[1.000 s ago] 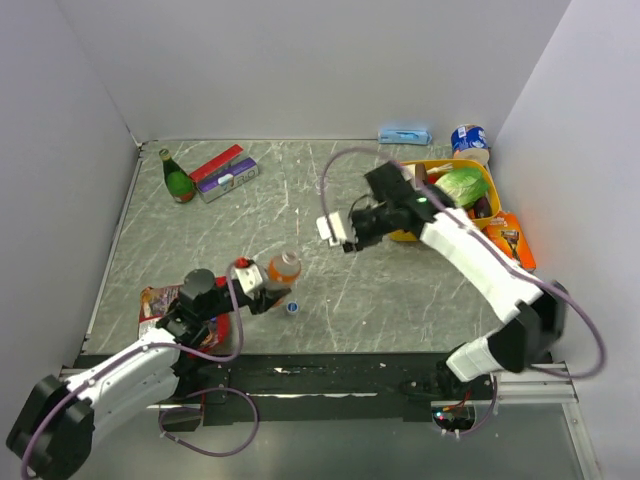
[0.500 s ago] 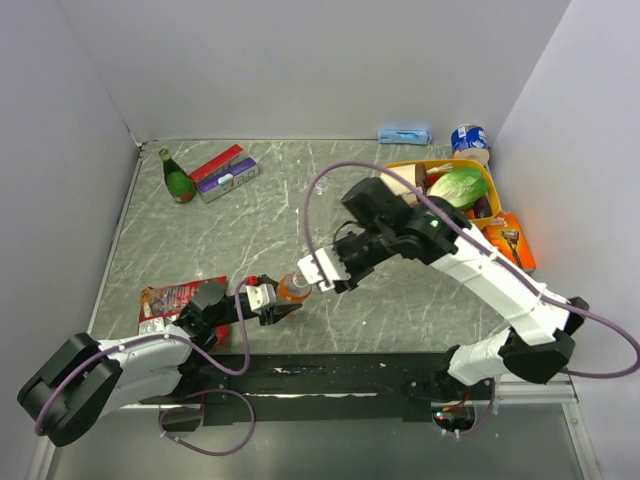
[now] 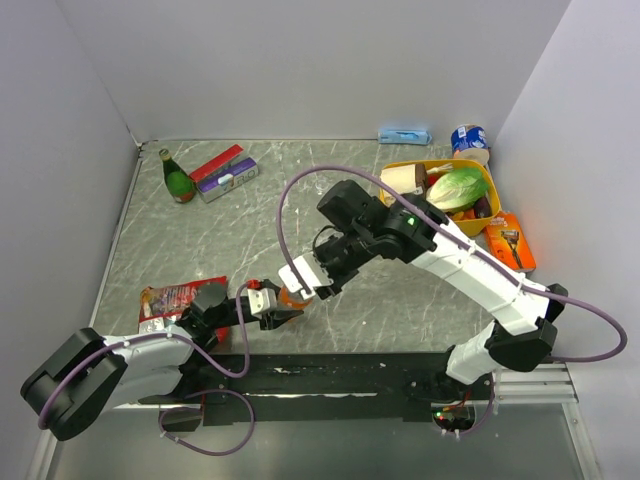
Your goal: Screw on the bottle caps
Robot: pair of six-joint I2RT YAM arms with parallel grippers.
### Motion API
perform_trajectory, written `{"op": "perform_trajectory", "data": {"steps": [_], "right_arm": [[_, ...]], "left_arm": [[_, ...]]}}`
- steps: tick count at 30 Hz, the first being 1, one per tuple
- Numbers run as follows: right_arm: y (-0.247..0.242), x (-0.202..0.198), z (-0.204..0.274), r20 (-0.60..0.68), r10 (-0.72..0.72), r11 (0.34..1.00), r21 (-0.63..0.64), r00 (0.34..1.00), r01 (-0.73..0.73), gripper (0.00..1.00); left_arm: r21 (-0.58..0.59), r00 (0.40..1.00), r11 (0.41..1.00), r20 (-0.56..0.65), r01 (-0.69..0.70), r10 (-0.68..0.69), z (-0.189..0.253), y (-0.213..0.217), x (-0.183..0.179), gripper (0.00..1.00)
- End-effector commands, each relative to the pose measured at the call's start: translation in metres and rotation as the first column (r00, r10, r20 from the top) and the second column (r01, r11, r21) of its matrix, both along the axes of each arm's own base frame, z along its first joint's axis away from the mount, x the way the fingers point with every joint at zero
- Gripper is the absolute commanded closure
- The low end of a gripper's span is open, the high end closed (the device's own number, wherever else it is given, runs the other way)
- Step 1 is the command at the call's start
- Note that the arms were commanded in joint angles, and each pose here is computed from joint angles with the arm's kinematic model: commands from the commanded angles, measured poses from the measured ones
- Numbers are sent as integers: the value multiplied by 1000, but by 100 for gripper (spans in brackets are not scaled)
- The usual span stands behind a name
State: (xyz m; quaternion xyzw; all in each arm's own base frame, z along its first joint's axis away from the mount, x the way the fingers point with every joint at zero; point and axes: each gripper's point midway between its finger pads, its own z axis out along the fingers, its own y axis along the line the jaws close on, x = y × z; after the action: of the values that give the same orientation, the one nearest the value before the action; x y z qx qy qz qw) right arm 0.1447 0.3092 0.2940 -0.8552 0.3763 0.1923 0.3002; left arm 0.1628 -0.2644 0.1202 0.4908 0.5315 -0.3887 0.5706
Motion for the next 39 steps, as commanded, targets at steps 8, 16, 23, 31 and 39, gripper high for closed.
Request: {"op": "perform_trajectory", "data": {"steps": [8,16,23,31,39], "right_arm": [[11,-10,-2,28,82,997,-7,996,-82,79],[16,-14,-10,9,115,993,-41,993,-115,79],[10,-16,-18,-20,128,986,-109,992,-129,80],[10,-10,-27,-69,0,991,-136,998,-10,81],[8,-3,-31,-146,-138,980,-163,980,113,81]], "left_arm": [[-52,995,996,71,69,-65,20,-8,-11,99],[-60,995,996,73,67,-63,23,-9,-11,99],[-66,998,997,54,39,-36,24,-9,-6,99],[-110,999,994,45,-11,16,31,-6,-1,99],[-156,996,986,50,-63,72,38,-1,5,99]]}}
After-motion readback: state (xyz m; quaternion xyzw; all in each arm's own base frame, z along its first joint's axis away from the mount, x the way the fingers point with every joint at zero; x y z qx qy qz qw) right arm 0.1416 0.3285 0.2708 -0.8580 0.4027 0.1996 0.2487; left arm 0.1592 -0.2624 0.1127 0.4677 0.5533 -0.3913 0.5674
